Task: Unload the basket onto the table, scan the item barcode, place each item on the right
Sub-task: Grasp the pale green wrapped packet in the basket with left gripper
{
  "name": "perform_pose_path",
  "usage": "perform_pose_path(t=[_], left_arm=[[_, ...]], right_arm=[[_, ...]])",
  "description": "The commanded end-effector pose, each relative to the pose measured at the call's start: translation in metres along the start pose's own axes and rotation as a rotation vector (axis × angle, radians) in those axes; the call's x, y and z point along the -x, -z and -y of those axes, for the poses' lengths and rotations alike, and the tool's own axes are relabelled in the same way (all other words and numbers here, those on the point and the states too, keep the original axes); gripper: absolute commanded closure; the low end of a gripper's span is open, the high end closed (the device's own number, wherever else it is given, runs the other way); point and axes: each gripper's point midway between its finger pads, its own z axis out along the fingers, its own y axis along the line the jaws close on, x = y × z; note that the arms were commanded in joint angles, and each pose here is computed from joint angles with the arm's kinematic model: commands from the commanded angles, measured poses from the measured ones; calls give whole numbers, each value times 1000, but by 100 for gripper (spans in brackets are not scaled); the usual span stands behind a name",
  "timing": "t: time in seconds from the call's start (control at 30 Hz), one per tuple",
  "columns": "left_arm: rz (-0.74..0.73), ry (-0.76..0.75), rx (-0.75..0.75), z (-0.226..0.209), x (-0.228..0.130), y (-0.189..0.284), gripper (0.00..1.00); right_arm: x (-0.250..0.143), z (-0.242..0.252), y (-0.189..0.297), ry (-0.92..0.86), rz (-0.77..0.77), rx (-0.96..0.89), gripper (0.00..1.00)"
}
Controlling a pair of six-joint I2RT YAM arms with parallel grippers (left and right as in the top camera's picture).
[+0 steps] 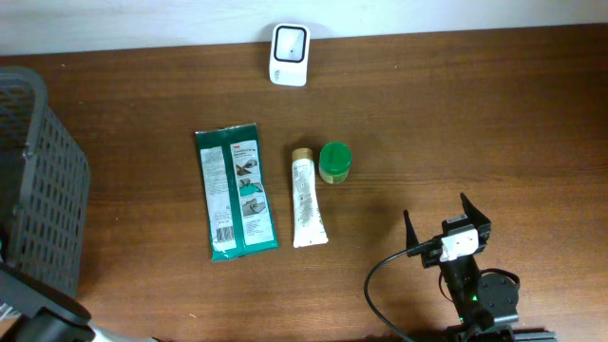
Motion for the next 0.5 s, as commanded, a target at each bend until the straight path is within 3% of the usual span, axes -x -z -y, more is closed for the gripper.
perform_pose_path(t=[0.0,0.27,0.3,0.37,0.4,0.47], left_arm=[[-56,2,36,-8,-14,-26,27],[-54,20,16,1,-14,-52,44],[-52,20,17,1,-13,-52,54],[-53,-2,16,1,-13,-52,95],[-54,-4,12,2,-14,-51,100],[-59,-13,9,3,-15,-48,100]], right_arm=[[-2,-3,0,-10,-1,14,2],[-2,-3,0,-10,-1,14,2],[-2,-3,0,-10,-1,14,2],[-2,-3,0,-10,-1,14,2],[-2,-3,0,-10,-1,14,2],[-2,-3,0,-10,-1,14,2]])
